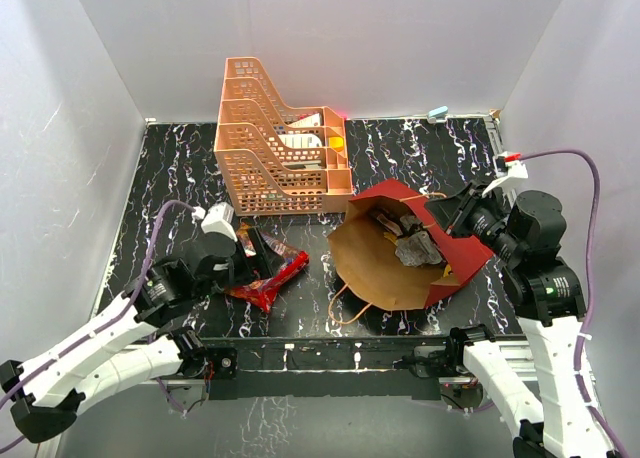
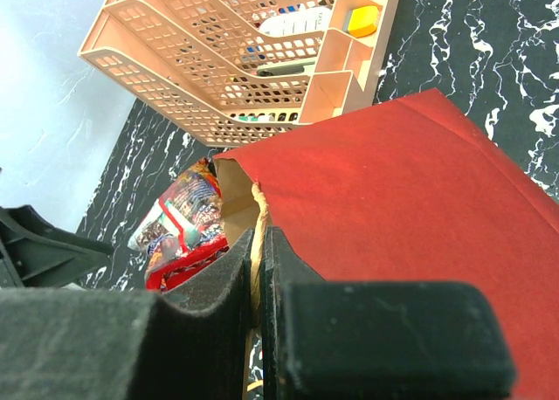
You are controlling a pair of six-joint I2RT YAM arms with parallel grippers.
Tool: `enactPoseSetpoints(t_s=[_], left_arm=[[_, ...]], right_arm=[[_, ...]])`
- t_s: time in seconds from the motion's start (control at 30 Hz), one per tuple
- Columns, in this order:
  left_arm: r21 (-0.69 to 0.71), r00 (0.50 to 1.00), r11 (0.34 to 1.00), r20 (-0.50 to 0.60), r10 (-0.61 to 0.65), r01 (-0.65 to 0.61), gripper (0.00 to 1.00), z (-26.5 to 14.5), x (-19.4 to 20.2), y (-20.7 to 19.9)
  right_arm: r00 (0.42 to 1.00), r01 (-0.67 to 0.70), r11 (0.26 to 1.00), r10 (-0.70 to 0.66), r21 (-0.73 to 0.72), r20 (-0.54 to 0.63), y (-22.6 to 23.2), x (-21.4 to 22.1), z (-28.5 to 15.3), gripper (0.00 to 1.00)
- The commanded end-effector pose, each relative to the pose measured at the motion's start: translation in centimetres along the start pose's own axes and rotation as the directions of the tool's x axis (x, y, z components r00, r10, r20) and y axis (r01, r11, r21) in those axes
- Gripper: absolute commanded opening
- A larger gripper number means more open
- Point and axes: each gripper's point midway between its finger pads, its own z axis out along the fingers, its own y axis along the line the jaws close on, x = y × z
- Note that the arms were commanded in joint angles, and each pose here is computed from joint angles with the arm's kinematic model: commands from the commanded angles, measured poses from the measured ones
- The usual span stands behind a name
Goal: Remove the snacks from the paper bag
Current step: Place the snack at the center of the board.
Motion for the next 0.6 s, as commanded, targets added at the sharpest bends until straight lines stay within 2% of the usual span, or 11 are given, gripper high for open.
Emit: enactPoseSetpoints(t_s=[0.0, 0.1, 0.17, 0.3, 0.4, 0.57], left_arm=[[-0.022, 0.985, 0.987, 0.059, 0.161, -0.159, 0.86, 0.0, -2.3, -0.6], [-0.038, 0.979, 0.98, 0.053, 0.199, -0.197, 0.87, 1.9, -2.7, -1.7], [-0.038, 0.977, 0.977, 0.025, 0.21, -0.209, 0.87, 3.9, -1.6, -1.7], [-0.077, 0.98, 0.977, -0.032, 0.197, -0.199, 0.87, 7.1, 1.5, 0.5], [-0.088, 0.982, 0.982, -0.106, 0.157, -0.167, 0.87, 8.6, 4.8, 2.7], [-0.068, 0.979, 0.997, -0.205, 0.02, -0.035, 0.87, 9.4, 9.9, 5.3]], right_arm=[[0.997, 0.041, 0.999, -0.038, -0.034, 0.072, 1.4, -2.2, -0.8, 0.07], [0.997, 0.036, 0.999, -0.033, -0.04, 0.072, 1.5, -2.2, -0.8, 0.07], [0.997, 0.034, 0.999, -0.032, -0.037, 0.067, 1.5, -2.2, -0.8, 0.07], [0.998, 0.026, 0.999, -0.024, -0.037, 0.064, 1.4, -1.9, -0.8, 0.07], [0.998, 0.02, 0.999, -0.018, -0.039, 0.062, 1.3, -1.5, -0.9, 0.07], [0.998, 0.016, 0.999, -0.015, -0.028, 0.056, 0.9, -1.1, -0.7, 0.07]])
